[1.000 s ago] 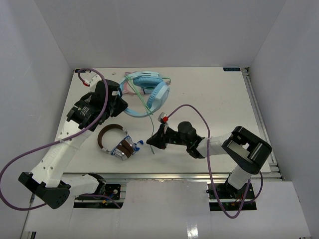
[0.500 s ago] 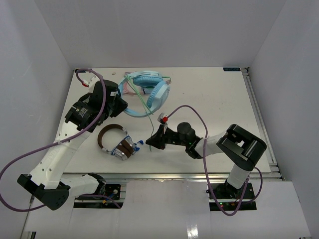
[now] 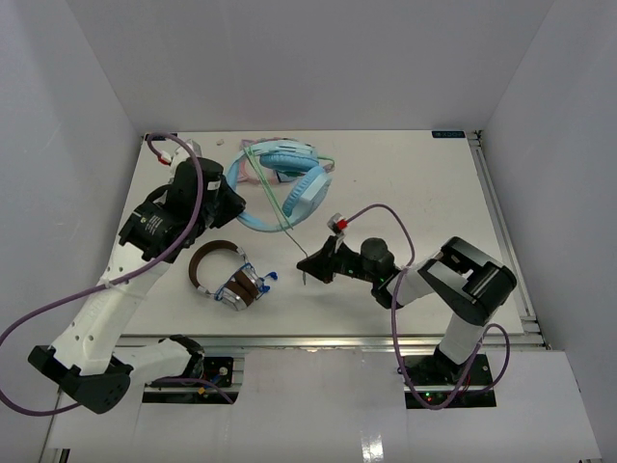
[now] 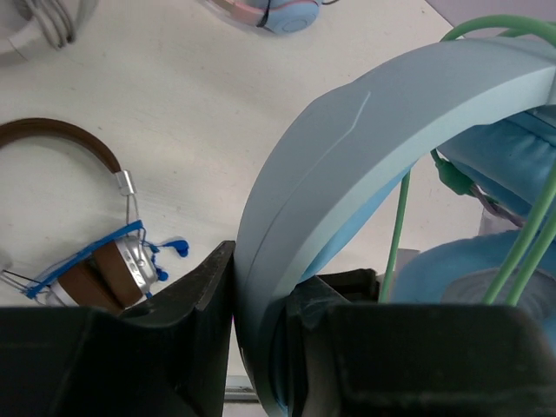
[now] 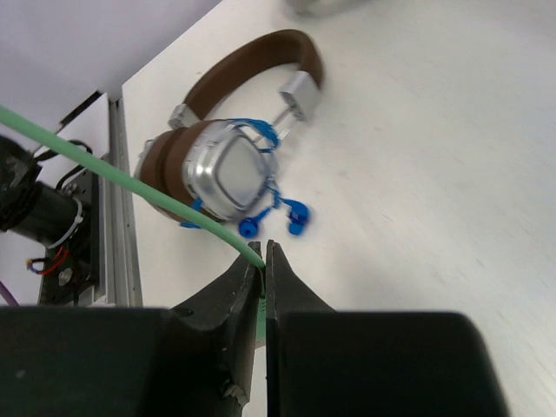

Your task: Wrap the headphones

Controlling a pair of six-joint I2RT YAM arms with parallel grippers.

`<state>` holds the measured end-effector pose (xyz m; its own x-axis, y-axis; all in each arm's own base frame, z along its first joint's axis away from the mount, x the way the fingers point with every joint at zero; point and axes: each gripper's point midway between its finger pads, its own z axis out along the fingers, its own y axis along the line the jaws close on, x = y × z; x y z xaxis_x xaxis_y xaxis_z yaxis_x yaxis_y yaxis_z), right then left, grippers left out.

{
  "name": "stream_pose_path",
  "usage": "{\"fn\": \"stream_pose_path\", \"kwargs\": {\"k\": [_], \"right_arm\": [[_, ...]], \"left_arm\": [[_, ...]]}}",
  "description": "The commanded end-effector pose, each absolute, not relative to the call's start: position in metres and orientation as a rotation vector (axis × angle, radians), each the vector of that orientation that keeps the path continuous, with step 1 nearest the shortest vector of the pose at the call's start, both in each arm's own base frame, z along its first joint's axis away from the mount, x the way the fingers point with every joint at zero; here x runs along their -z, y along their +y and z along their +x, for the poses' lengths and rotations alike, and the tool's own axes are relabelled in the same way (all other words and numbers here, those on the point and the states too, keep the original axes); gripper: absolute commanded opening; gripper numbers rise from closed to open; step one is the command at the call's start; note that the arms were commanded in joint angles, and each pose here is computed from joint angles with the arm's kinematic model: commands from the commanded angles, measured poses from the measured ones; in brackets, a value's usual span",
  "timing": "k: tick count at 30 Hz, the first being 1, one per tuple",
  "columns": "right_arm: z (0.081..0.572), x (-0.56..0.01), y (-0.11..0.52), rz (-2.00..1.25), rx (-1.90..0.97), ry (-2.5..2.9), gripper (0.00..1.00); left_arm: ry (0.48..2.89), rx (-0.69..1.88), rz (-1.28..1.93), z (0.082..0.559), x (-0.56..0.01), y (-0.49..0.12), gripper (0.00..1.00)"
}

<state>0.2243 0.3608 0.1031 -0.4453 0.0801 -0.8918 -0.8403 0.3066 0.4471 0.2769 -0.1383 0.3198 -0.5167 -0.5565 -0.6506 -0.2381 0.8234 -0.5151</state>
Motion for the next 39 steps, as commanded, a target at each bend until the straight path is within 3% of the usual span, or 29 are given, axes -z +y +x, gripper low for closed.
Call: {"fn": "stream_pose_path", "kwargs": {"k": [1,8,14,22,28,39], "right_arm": [[0.238,-0.123,0.324,-0.542,-1.327,1.576,0.08],[0.234,-0.126,0.298,-0.480,-1.374,1.542,0.08],[0.233,-0.128,0.291,-0.459,-1.404,1.526,0.08],[0.235,-0.127,0.299,-0.497,-1.468,1.507,0.08],[0.234,-0.147,0.312,-0.568,-1.560,1.431,0.08],[0.234,-0.174,0.292,-0.712,-1.595,1.347,0.08]], "left_arm": [[1.865,0.470,-0.637,0.281,-0.379,-0.111,0.00],[1.838,0.131,-0.672,0.300,-0.361,-0.074,0.00],[1.844,0.100,-0.661,0.304,-0.348,-0.074,0.00],[1.885,0.557,-0.482,0.291,-0.367,-0.139,0.00],[1.985,1.042,-0.065,0.247,-0.358,-0.221,0.00],[2.069,1.253,0.660,0.213,-0.303,-0.276,0.00]]}}
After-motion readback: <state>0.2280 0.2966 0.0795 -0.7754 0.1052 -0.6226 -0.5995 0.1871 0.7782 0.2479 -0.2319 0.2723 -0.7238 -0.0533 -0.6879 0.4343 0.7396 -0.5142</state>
